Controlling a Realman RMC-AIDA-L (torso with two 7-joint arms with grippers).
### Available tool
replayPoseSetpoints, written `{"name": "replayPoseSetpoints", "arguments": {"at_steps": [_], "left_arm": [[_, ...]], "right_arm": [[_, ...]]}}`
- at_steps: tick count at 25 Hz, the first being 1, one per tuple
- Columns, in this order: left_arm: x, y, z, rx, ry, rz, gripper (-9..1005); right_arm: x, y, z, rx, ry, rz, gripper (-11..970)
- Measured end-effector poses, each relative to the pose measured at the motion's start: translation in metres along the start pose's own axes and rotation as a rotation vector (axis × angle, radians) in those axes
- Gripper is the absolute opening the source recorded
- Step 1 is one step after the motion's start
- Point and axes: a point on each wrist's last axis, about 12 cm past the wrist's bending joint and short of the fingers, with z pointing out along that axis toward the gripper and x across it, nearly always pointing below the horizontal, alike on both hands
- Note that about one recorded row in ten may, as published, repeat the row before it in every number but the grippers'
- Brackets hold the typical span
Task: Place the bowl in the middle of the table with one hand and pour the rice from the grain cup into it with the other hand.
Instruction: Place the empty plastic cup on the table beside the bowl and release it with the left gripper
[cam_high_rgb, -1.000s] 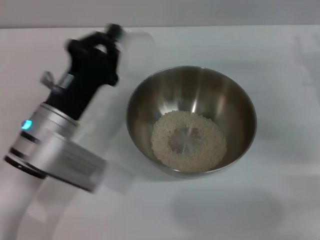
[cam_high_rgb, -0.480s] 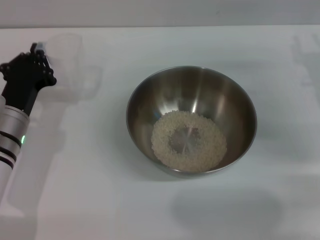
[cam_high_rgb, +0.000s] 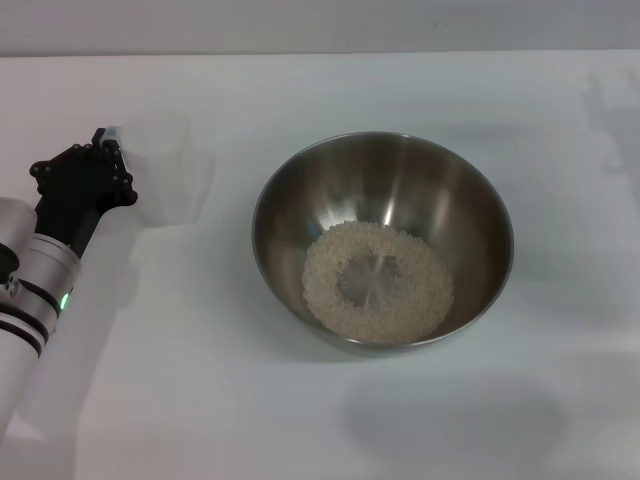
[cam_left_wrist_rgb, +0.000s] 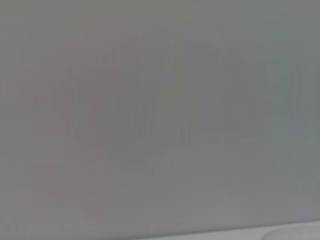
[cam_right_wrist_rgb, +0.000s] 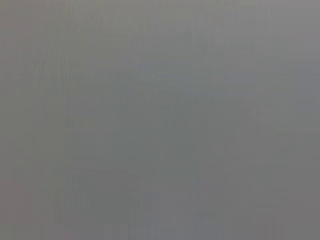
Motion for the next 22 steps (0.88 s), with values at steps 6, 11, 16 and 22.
{"name": "replayPoseSetpoints", "arguments": {"at_steps": [6,11,16,22], "left_arm": [[0.0042,0.0020,-0.0010,-0.003,0.031,0.006,29],[0.0063,0.0020,-0.0033,-0.003,0.039,-0.002,30],[0.0066,0.0010,-0.0041,-0.001,0.040,-0.009,41],[0.0083,-0.0024,-0.0051,0.017,0.049,-0.006,63]], "right_arm": [[-0.0021,-0.0001,-0.0028,-0.004,-0.019,-0.002,551],[-0.0019,0.0002,-0.0051,-0.008,-0.018,-0.004,551],[-0.0015,-0.0003,-0.0070,-0.005,-0.016,-0.002,552],[-0.0021,-0.0003,-0.0091,-0.007,-0.021,-0.003,552]]}}
